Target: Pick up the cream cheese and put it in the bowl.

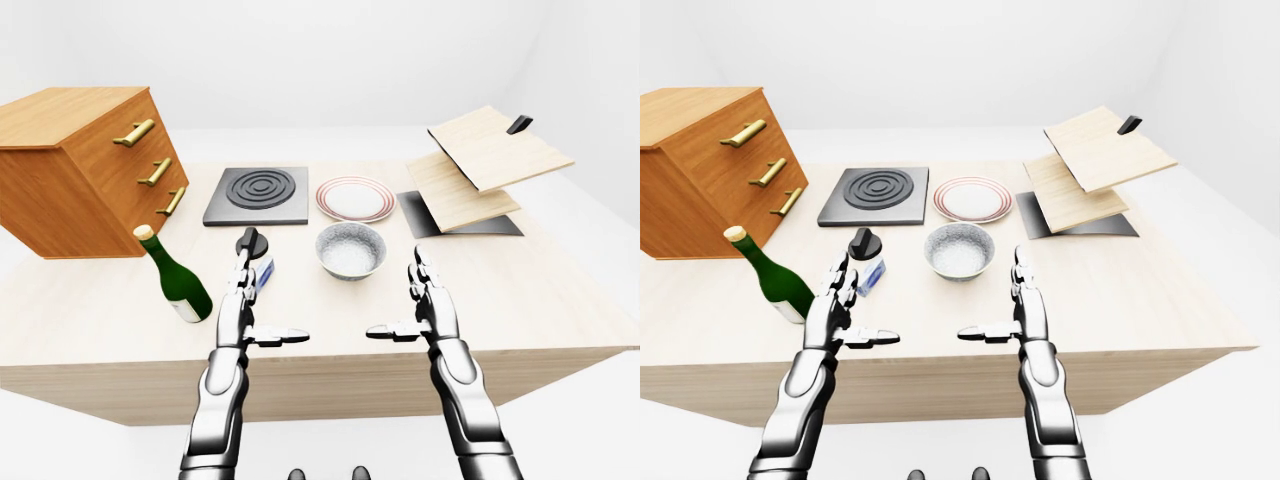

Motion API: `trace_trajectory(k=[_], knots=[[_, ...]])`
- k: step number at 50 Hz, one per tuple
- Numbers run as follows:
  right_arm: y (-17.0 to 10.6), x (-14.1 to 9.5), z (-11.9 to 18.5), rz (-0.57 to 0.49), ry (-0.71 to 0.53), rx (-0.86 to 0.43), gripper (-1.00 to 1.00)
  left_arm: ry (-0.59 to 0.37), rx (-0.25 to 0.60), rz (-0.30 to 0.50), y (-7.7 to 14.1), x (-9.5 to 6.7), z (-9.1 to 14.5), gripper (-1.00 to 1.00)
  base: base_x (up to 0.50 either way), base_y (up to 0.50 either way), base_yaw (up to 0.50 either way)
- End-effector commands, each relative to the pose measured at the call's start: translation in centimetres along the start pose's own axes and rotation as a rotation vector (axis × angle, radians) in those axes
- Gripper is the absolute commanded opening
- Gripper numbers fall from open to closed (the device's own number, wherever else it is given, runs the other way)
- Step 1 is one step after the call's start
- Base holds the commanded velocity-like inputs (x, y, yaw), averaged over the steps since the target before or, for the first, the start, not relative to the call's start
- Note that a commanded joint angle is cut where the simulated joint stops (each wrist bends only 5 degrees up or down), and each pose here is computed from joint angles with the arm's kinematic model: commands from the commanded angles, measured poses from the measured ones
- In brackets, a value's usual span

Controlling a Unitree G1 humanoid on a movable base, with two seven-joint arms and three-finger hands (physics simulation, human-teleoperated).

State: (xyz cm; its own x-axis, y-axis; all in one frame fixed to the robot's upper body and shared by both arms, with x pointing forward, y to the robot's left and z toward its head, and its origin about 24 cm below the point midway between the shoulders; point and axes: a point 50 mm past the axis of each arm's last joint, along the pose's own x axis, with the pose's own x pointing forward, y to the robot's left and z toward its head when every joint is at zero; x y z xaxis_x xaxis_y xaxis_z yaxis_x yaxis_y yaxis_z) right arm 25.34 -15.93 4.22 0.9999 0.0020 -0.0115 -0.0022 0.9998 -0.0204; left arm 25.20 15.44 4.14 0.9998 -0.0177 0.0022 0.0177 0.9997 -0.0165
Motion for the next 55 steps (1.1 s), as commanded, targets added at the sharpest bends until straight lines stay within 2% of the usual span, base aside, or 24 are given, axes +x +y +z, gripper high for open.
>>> trace_trajectory(k=[1,11,25,30,32,36,43,55], knots=[[0.2,0.1,0.0,-0.009,-0.001,-0.006,1.00,0.000,0.004,-0.003,0.2,0.0,0.0,1.00,0.00,0.00,0.00],[0.1,0.1,0.1,-0.006,-0.006,0.000,1.00,-0.003,0.005,-0.002,0.3,0.0,0.1,1.00,0.40,0.00,0.00],[0.1,0.0,-0.1,0.002,-0.001,-0.002,1.00,-0.027,0.041,0.008,0.3,0.6,0.6,1.00,0.00,0.00,0.00],[0.1,0.0,-0.1,0.005,-0.002,-0.002,1.00,-0.069,0.129,0.030,0.8,3.0,1.2,1.00,0.00,0.00,0.00],[0.1,0.0,0.0,0.007,-0.003,-0.003,1.00,-0.052,0.190,0.062,1.3,4.4,1.0,1.00,0.00,0.00,0.00],[0.2,0.0,0.1,0.011,-0.006,-0.002,1.00,-0.020,0.231,0.096,1.9,5.6,0.7,1.00,0.00,0.00,0.00],[0.2,0.0,0.0,0.014,-0.004,-0.005,1.00,0.042,0.255,0.130,2.4,5.5,-0.7,1.00,0.00,0.00,0.00],[0.2,0.2,0.1,0.012,-0.006,-0.003,1.00,0.065,0.298,0.172,2.7,4.5,-1.6,1.00,0.00,0.00,0.00]])
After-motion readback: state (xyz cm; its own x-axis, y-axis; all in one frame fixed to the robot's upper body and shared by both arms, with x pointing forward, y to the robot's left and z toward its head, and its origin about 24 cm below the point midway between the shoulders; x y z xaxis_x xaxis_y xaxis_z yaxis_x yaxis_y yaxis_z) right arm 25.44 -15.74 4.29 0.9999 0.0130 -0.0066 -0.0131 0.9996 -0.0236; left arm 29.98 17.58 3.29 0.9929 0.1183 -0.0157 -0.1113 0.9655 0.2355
